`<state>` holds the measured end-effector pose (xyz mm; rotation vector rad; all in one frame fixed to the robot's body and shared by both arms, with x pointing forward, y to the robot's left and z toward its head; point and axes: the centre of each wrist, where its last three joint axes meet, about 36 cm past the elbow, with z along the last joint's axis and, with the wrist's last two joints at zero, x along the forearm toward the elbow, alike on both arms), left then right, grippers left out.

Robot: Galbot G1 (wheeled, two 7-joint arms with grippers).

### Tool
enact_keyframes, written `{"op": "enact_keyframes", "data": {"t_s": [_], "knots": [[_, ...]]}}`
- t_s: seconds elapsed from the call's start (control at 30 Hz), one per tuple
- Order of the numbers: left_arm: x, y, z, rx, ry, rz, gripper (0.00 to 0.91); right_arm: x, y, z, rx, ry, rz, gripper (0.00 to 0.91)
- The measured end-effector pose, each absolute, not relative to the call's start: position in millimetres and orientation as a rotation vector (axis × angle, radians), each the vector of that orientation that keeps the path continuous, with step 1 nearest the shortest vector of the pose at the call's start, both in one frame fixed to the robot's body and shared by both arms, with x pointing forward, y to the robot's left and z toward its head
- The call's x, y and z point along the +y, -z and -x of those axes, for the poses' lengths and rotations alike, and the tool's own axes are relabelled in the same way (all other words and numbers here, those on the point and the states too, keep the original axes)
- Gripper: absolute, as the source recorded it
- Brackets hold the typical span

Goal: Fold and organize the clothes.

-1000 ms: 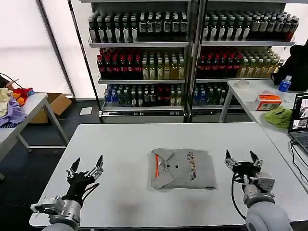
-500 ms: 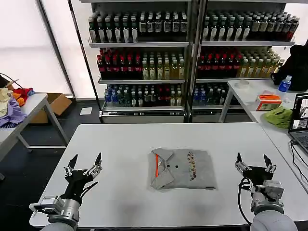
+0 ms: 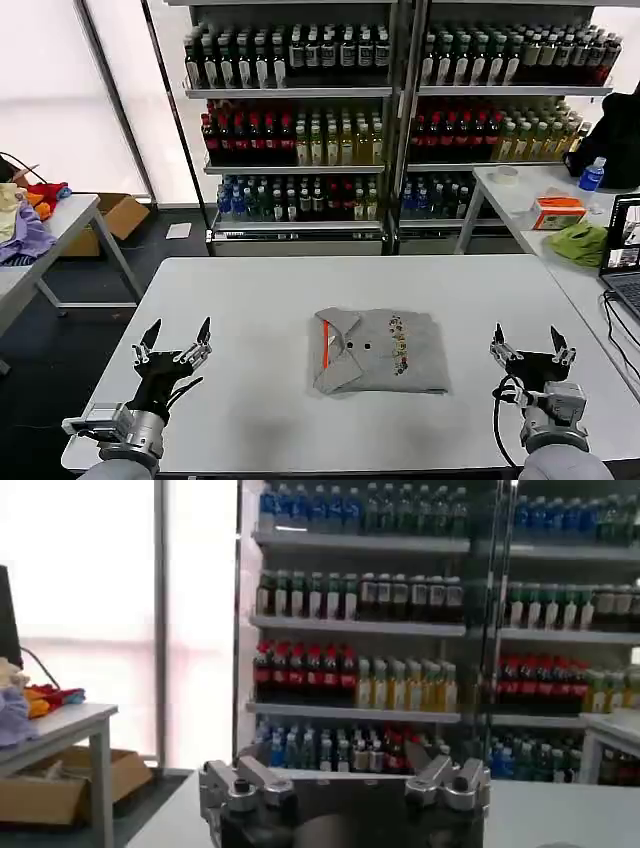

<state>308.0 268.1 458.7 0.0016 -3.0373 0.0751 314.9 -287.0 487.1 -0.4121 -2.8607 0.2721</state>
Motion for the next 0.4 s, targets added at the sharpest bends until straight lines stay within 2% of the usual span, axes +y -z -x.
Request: {"op": "enact_keyframes", "data": {"t_s": [0.4], "knots": [[266.0, -453.4, -308.6, -3.026, -0.098, 0.011, 0.907, -286.0, -484.9, -315.3, -2.859, -0.297, 0.394, 0.907]]}}
